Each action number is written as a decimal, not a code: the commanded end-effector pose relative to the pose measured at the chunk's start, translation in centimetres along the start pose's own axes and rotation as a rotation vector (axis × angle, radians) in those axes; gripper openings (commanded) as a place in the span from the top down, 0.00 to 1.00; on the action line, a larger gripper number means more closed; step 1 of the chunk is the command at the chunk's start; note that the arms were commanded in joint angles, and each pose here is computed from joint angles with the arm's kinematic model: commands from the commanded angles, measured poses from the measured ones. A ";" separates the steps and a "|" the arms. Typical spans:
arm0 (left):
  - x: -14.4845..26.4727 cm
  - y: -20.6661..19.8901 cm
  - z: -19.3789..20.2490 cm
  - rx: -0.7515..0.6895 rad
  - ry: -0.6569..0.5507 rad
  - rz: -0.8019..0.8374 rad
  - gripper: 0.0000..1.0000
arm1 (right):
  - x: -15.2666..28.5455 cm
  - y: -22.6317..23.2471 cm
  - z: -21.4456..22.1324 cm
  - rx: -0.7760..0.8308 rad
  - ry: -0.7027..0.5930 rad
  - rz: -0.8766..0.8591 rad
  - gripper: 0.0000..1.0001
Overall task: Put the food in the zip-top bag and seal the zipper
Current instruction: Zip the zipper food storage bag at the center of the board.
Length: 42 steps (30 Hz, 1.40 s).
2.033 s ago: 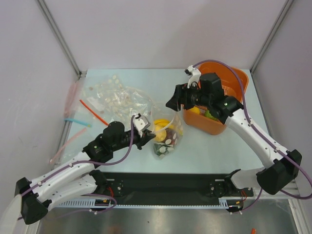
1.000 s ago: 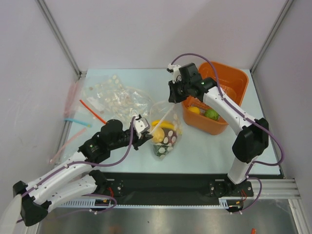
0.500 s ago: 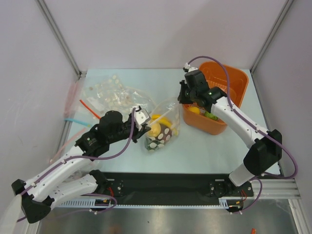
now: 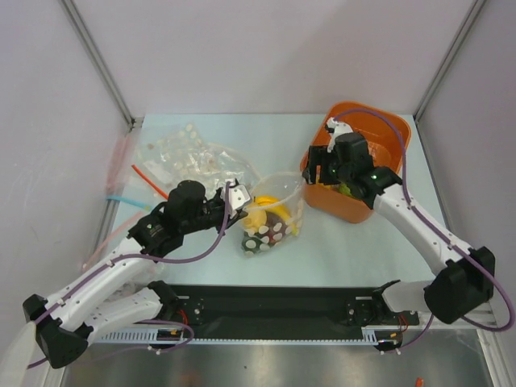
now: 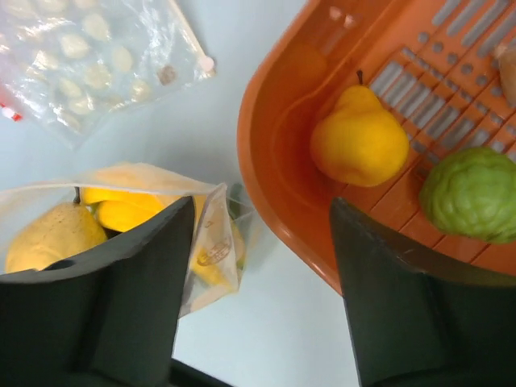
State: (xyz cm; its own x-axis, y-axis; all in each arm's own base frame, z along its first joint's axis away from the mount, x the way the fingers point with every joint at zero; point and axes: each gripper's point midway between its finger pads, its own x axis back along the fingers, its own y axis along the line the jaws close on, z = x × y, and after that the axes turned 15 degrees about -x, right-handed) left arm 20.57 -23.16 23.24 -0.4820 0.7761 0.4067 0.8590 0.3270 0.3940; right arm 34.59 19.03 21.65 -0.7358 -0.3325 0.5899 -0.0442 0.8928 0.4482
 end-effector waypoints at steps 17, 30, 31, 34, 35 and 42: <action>0.3 0.0 -2.6 -0.128 -0.105 0.060 1.00 | 10.6 15.3 0.9 0.824 -0.044 -1.141 0.21; 0.9 -0.3 -2.2 -0.146 -0.090 0.069 1.00 | 11.2 18.6 7.6 1.093 0.103 -1.369 0.24; 1.0 -0.3 -2.3 -0.147 -0.093 0.066 1.00 | 10.8 18.7 8.0 1.096 0.119 -1.367 0.24; 1.0 -0.3 -2.4 -0.145 -0.098 0.068 1.00 | 9.9 18.6 9.3 1.124 0.157 -1.366 0.24; 1.0 -0.3 -2.4 -0.144 -0.098 0.068 0.99 | 9.7 18.7 9.7 1.134 0.164 -1.372 0.24; 1.1 -0.5 -2.3 -0.150 -0.093 0.078 1.00 | 7.5 19.1 10.8 1.161 0.170 -1.363 0.28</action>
State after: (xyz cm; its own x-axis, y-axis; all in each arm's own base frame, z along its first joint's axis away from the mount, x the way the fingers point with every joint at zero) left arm 19.26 -23.38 22.67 -0.3942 0.8109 0.4324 0.8786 0.1946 0.4361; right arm 20.35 35.92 26.35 0.2945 -0.8912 0.3451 -0.9557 -0.2746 0.1065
